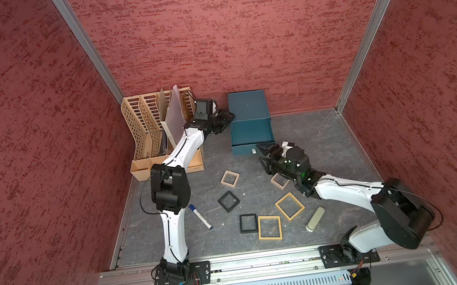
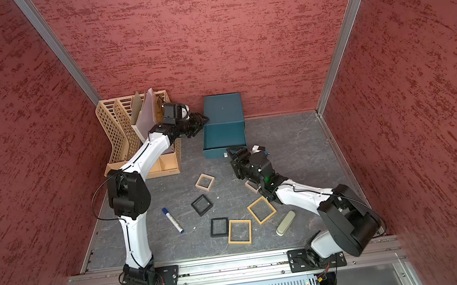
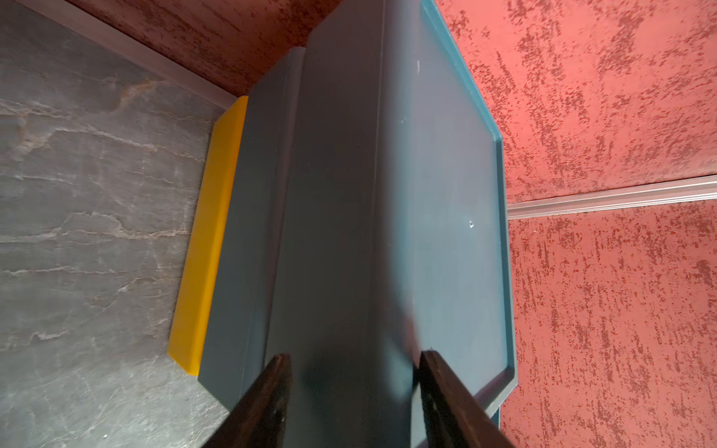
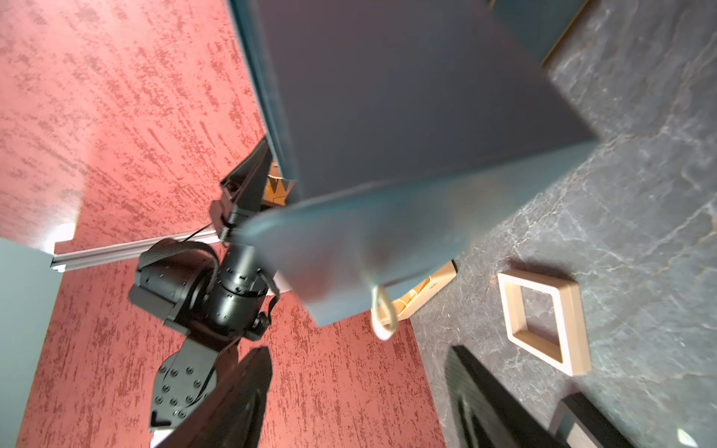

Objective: Place the brooch boxes into the drawer by color
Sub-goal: Pick up the brooch box from the center of the board.

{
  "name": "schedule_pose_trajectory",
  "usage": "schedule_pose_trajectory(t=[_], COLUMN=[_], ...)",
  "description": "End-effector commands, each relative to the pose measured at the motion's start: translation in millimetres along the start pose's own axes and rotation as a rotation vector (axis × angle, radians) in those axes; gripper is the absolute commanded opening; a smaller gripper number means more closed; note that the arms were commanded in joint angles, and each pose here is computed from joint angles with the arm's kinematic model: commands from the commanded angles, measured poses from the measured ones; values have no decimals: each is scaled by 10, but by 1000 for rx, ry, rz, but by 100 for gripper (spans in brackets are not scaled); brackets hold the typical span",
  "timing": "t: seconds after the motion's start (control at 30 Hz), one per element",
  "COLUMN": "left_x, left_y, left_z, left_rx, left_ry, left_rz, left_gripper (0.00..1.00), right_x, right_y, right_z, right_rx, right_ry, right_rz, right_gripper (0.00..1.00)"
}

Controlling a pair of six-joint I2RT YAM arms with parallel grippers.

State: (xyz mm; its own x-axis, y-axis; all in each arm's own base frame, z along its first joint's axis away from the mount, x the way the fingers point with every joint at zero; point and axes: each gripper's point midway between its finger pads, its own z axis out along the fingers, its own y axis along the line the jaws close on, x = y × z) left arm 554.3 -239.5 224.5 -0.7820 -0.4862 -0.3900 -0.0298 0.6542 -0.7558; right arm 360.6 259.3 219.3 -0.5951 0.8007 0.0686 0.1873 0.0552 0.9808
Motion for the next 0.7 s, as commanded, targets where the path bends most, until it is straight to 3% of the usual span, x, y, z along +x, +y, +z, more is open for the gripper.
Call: schedule_pose_trajectory(t=[0.0,0.27,0.43,0.67], left_x=[22,-27,-61,-103], left_y=[-23,-47,-52,-10], left_z=[-165,-253,-329,-554], left_rx=[-24,-17,-25,-42], left_ry=[-13,-40,-56,-101], left_rz=[28,27,28,0], left_gripper=[60,64,68,70], right_x=[-45,-93,-142,-328], right_y=[-51,-165,-31,-174], right_z=[-174,-475,-666,-1012], right_rx=[87,185,323,598], right_ry=[-37,-42,-30,-3], right_rz=[-116,-250,-505,-808], right_gripper=[84,92,96,94])
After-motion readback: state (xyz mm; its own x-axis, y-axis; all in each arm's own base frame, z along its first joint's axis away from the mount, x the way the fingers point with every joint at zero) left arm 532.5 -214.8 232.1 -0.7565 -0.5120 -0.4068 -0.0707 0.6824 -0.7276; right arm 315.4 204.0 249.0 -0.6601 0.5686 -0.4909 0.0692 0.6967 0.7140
